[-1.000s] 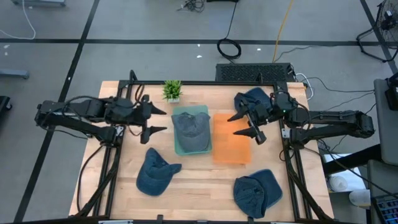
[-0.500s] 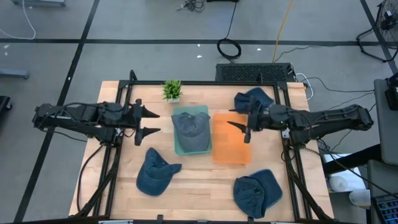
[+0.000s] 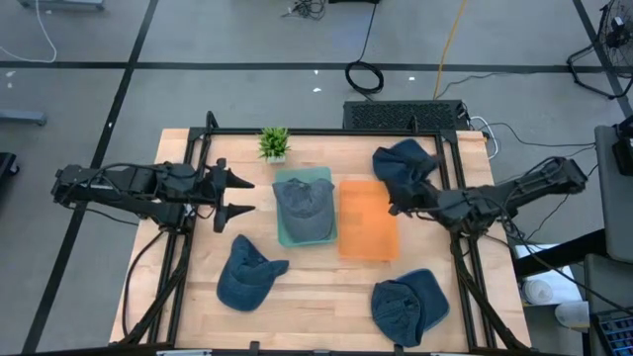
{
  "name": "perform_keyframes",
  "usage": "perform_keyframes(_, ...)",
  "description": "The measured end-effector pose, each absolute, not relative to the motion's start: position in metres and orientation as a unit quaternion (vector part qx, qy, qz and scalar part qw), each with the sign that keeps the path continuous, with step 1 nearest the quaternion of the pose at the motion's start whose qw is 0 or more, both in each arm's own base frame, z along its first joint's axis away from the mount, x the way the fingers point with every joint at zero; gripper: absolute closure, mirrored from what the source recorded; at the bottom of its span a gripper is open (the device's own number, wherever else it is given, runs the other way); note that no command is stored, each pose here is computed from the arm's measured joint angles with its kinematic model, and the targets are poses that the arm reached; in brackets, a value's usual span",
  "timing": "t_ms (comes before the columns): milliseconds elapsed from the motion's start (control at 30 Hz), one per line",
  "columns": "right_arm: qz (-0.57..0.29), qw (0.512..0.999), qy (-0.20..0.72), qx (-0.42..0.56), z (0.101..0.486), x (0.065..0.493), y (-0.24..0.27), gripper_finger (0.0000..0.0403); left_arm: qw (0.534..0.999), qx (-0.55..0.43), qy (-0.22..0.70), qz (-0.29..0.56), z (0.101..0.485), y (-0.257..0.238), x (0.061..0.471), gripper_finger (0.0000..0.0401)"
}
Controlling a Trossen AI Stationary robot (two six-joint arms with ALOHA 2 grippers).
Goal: Pick & Place hat
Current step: Put the top right blue cap into the orange bin
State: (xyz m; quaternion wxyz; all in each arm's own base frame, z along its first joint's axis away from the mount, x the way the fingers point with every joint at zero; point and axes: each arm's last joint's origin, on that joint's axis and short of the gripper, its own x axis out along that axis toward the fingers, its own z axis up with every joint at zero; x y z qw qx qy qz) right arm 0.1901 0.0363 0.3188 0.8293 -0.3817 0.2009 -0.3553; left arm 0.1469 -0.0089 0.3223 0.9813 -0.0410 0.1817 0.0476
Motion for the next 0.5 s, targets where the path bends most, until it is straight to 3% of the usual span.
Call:
perform_keyframes(267, -0.460, 0.728, 0.276, -0.427, 0.323, 0.181, 0.038, 0.0033, 0.981, -0.044, 0.181, 0.048, 0.322, -0.009, 0.147, 0.0127)
perform_keyframes(500, -0.495, 0.706, 0.294, -0.413, 0.325, 0.182, 0.024, 0.0033, 0.981, -0.045, 0.181, 0.049, 0.322, -0.009, 0.147, 0.0119)
